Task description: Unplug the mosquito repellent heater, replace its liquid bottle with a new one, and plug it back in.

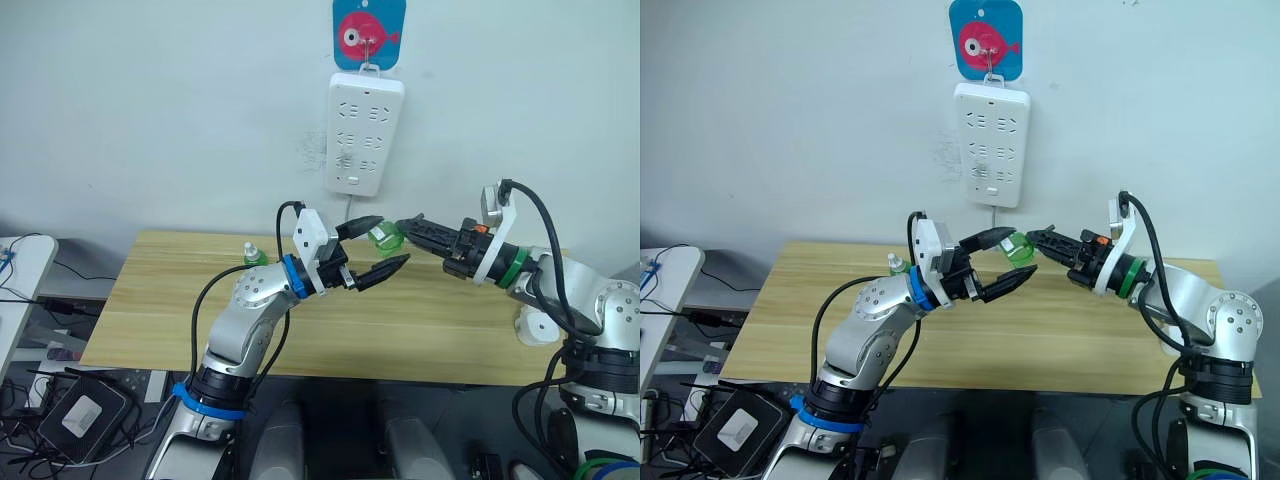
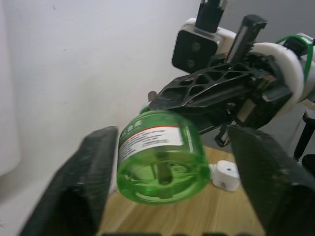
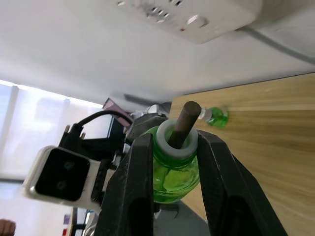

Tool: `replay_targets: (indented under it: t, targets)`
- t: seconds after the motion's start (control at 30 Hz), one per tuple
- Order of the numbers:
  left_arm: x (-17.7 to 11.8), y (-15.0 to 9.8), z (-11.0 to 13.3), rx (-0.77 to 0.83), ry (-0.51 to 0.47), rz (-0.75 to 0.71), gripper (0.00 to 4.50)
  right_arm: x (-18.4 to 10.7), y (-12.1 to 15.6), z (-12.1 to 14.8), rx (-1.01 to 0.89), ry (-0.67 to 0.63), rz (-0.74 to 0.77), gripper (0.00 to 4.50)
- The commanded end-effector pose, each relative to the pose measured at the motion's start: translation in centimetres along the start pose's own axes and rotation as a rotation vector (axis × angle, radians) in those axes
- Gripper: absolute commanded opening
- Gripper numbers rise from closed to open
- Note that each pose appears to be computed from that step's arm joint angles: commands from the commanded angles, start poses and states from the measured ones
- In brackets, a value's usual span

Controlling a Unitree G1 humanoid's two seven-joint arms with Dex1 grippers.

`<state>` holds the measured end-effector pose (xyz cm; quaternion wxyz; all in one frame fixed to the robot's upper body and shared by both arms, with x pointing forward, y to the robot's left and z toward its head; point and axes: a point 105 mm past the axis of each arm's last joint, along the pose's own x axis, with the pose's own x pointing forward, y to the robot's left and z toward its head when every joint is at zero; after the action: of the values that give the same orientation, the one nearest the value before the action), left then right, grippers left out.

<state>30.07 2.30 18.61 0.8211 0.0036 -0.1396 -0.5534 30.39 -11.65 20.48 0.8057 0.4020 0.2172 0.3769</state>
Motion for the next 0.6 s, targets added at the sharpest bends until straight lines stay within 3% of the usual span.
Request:
replay_targets:
  t: [0.03,0.13,0.23,0.33,0.47,0.6]
  targets:
    - [0.2,-0.5,1.9,0.049,-0.047,-0.036,4.50,-1.3,0.0,1.1,-0.030,-0.063,-0.046,0.86]
    - [0.0,-0.6,1.8,0.068,-0.018,-0.061,4.50,-2.2,-1.2,1.2,-0.090,-0.071,-0.128,0.86]
    - [-0.4,-1.1,1.2,0.110,0.038,-0.115,4.50,-2.7,-3.2,0.7,-0.278,-0.059,-0.242,0.86]
    - [-0.5,-1.6,0.4,0.119,0.098,-0.168,4.50,-3.4,-7.7,1.0,-0.599,-0.090,-0.481,0.86]
    - [-0.6,-2.2,-0.4,0.103,0.145,-0.230,4.50,-3.7,-11.4,0.2,-1.069,-0.048,-0.592,0.86]
    - [-0.7,-2.1,-0.9,0.115,0.178,-0.266,4.50,-4.9,-15.0,-0.3,-1.167,-0.075,-0.700,0.86]
